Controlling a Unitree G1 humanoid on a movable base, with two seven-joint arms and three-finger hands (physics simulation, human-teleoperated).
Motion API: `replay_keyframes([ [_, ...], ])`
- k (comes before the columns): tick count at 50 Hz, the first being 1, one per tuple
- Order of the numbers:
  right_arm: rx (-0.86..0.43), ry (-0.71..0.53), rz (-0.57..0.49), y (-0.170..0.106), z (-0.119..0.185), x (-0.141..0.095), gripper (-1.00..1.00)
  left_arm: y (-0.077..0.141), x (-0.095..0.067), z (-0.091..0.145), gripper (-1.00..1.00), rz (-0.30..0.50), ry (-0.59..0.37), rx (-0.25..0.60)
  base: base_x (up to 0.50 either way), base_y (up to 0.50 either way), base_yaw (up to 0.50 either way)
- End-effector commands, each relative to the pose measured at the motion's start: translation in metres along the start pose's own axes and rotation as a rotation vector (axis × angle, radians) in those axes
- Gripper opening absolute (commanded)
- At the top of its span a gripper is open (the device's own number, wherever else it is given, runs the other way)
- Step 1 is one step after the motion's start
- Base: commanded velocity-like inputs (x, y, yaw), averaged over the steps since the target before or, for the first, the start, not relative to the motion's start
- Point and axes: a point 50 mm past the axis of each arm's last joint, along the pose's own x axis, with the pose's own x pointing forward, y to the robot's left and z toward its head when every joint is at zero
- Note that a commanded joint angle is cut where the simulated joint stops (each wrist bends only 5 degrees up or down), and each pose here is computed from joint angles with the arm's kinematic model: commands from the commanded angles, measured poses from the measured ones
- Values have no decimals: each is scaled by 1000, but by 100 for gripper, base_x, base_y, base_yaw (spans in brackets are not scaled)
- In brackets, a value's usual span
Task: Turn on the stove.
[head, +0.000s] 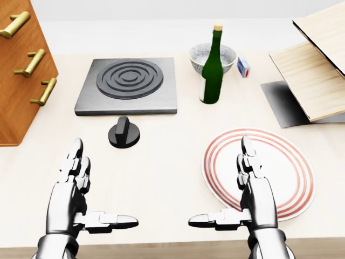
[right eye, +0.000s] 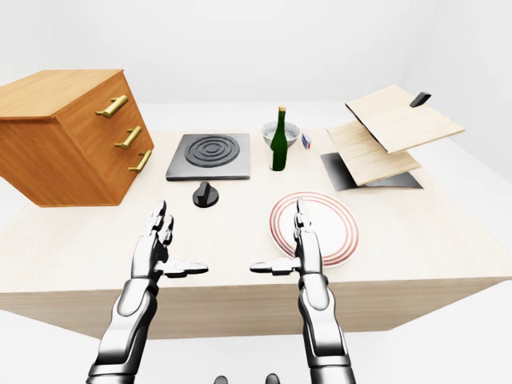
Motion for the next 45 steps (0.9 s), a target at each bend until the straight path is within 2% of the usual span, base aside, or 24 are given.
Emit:
replay_keyframes([
  [1, -35, 7, 0, -3, -3, -2, 100, 8, 0, 1, 100, 3, -2, -4, 0, 0, 0],
  [7, -26, 30, -26, -6, 1, 1, 100, 9, -1, 3, 100, 6, -4, -6, 0, 0, 0],
  [15, -12, 28, -9, -5, 1, -1, 100, 9, 0, 2, 100, 5, -1, -5, 7, 0, 0],
  [45, -9, 26, 3, -5, 1, 0, 100, 14, 3, 2, 100, 19, 0, -15, 33, 0, 0],
])
